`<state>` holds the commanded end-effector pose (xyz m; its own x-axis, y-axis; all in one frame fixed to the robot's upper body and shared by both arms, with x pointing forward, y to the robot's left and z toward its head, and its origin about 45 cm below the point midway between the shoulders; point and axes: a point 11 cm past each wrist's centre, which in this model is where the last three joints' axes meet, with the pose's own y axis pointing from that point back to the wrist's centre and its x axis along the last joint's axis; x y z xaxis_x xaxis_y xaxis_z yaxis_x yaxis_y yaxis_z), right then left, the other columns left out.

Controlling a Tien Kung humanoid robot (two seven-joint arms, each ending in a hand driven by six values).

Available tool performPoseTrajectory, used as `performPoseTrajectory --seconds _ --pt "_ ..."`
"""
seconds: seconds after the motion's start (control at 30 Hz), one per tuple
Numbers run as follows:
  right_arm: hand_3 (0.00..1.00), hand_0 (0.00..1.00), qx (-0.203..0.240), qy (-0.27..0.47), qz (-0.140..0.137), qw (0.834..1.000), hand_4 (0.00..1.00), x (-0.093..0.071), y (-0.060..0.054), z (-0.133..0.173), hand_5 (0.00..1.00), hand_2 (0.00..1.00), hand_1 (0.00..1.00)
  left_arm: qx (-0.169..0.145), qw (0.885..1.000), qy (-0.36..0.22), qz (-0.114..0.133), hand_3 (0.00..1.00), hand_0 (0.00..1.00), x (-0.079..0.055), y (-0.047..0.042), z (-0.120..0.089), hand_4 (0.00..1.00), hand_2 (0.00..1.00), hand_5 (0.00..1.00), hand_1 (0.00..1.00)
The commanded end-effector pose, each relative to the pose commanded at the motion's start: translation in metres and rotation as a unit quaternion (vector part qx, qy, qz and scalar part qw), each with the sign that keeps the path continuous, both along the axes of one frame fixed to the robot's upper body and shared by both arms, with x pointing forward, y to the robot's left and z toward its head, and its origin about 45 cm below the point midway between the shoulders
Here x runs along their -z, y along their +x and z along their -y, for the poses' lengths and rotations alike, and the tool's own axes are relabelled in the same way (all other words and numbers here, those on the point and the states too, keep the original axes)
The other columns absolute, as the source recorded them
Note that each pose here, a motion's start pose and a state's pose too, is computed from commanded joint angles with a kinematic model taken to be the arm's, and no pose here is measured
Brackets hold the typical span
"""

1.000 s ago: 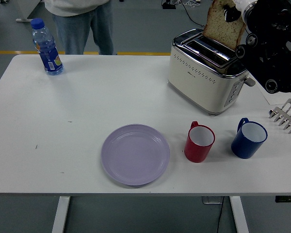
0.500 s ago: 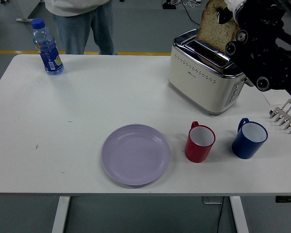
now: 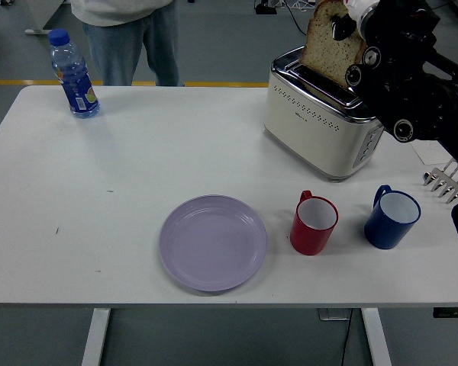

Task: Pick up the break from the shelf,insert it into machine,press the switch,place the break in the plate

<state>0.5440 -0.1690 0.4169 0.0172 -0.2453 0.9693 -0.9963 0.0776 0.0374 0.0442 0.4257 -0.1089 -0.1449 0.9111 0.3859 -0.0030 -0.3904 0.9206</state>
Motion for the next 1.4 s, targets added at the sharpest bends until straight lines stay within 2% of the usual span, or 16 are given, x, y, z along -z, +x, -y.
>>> performPoseTrajectory --seconds 0.3,0.7,0.87,1.2,1.4 --pt "0.468 0.286 0.000 0.005 -0.006 1.000 0.401 0.008 0.001 0.000 0.002 0.417 0.269 0.000 1.000 0.000 0.001 0.588 0.702 0.000 0.0007 0.001 0.368 0.714 0.830 0.732" --pt "0.468 0.284 0.002 -0.007 0.002 1.000 0.403 0.010 0.001 0.007 0.002 0.413 0.265 -0.001 1.000 -0.001 0.004 0.589 0.703 0.000 0.0031 0.002 0.367 0.714 0.830 0.733" --pt "0.468 0.282 0.006 -0.011 -0.003 1.000 0.404 0.017 0.002 0.013 0.002 0.413 0.265 -0.001 1.000 -0.002 0.003 0.589 0.703 0.000 0.0030 0.002 0.369 0.714 0.828 0.733" --pt "0.467 0.282 0.007 -0.013 -0.006 1.000 0.407 0.021 0.003 0.016 0.002 0.412 0.265 -0.001 1.000 -0.002 0.003 0.588 0.702 0.000 0.0034 0.002 0.369 0.713 0.827 0.733" --pt "0.470 0.286 0.006 -0.017 -0.016 1.000 0.405 0.024 0.004 0.018 0.002 0.413 0.264 -0.001 1.000 -0.002 0.004 0.588 0.702 0.000 0.0043 0.002 0.368 0.713 0.825 0.734"
